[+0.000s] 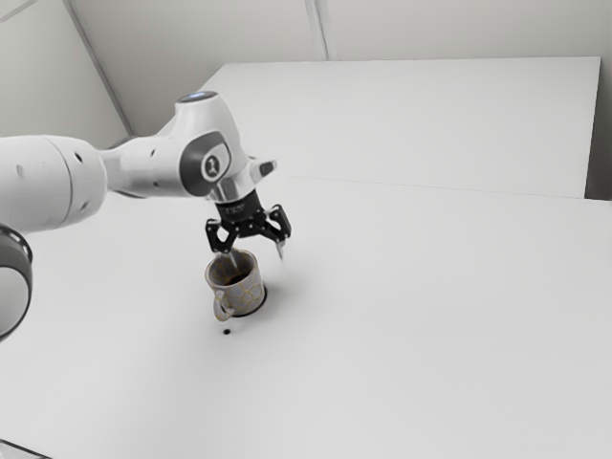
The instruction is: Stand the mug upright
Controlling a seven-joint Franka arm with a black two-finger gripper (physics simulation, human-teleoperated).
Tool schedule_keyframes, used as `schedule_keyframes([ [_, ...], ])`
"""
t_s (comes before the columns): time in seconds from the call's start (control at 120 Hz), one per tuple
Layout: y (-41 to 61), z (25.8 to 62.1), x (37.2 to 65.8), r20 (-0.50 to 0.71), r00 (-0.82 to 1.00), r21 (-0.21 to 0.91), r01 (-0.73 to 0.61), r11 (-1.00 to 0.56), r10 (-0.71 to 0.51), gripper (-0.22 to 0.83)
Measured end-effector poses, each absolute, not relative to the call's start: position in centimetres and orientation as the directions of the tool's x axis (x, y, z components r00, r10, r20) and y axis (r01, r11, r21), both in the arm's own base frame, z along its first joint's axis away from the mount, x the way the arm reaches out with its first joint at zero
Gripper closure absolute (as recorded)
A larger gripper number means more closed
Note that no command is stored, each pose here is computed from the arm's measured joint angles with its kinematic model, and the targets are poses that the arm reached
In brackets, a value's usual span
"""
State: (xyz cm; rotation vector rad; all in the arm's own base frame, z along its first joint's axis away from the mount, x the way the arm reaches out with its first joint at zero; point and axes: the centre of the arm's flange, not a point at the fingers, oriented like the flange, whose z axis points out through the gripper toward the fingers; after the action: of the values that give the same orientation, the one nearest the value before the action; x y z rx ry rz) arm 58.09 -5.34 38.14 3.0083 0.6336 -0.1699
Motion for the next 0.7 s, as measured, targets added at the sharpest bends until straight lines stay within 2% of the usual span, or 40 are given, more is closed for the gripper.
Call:
schedule_keyframes([
  [0.142, -5.4, 40.8, 57.6, -0.119, 0.907, 0.086, 0.416, -0.905, 0.405, 0.01],
  [0.267, -5.0, 45.0, 57.4, -0.072, 0.923, 0.119, 0.383, -0.916, 0.377, 0.01],
  [0.392, -2.4, 49.8, 57.3, -0.013, 0.944, 0.094, 0.33, -0.939, 0.33, 0.0],
  [0.575, 0.5, 54.5, 57.4, 0.041, 0.961, 0.04, 0.274, -0.961, 0.275, 0.0],
  [0.7, 1.5, 59.9, 57.6, 0.106, 0.967, 0.018, 0.231, -0.973, 0.232, 0.0],
])
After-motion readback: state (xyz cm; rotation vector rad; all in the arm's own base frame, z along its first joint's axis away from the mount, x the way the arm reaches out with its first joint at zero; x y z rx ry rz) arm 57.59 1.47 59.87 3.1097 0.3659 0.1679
